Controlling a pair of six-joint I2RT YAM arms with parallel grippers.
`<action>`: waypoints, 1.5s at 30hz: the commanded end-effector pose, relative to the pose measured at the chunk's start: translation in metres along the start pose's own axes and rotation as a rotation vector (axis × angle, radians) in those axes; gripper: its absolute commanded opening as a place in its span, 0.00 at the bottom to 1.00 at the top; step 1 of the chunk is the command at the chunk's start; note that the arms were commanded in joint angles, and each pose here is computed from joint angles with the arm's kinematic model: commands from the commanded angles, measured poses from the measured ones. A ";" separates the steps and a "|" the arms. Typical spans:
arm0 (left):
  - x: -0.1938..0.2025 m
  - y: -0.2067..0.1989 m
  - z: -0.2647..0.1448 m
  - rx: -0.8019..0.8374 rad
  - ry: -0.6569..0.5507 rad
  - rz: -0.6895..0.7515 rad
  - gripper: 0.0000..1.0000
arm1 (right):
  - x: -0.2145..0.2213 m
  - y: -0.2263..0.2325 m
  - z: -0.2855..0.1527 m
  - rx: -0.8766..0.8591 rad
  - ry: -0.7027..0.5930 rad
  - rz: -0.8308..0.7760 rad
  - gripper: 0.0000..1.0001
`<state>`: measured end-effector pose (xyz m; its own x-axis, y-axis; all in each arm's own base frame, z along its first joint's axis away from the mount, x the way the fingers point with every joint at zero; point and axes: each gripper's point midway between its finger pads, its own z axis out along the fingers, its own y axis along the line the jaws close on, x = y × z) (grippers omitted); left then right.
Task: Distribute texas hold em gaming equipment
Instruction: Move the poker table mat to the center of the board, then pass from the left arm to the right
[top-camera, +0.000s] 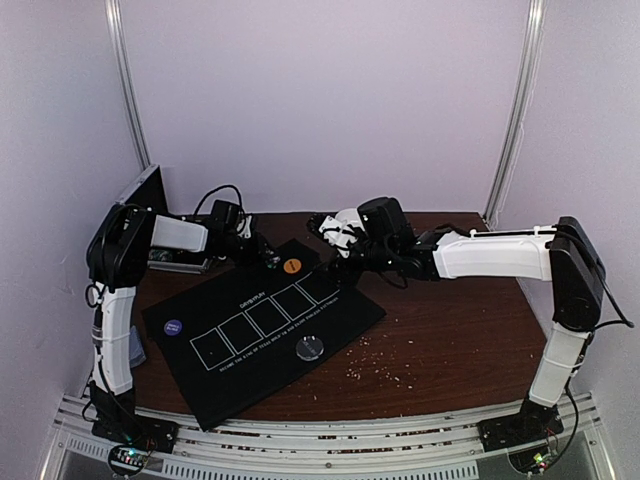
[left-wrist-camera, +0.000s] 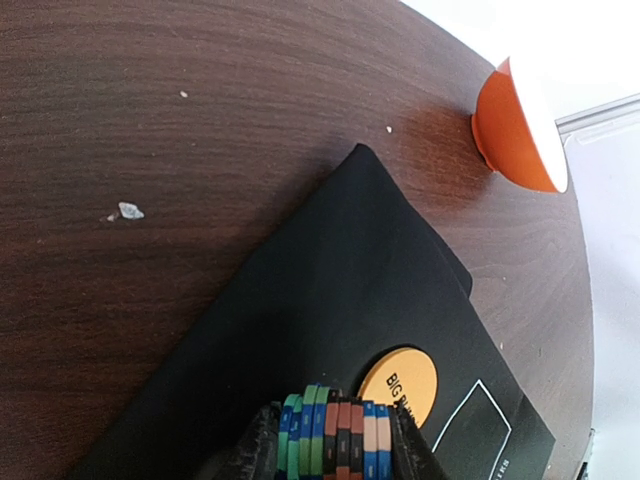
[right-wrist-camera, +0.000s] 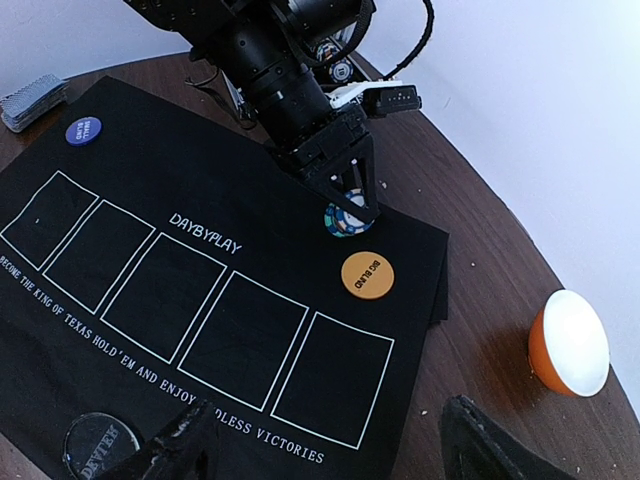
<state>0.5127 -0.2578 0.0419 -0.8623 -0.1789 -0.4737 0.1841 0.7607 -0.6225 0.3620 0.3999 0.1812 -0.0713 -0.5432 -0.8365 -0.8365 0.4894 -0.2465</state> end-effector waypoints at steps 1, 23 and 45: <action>0.026 0.043 -0.003 -0.133 0.067 0.000 0.20 | -0.014 -0.007 -0.011 0.016 -0.027 0.012 0.78; -0.024 -0.013 -0.065 -0.276 -0.020 0.402 0.00 | -0.022 -0.006 -0.018 0.002 -0.056 0.010 0.78; 0.022 -0.186 -0.121 0.406 0.076 0.227 0.00 | -0.072 0.017 0.049 -0.177 -0.137 -0.366 0.85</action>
<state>0.4073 -0.3222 0.1940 -0.8270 0.0446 -0.5605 0.4867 0.5559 -0.6739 0.3823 0.4726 0.2278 0.2636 -0.5223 -0.8110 -0.8680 0.2384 -0.4357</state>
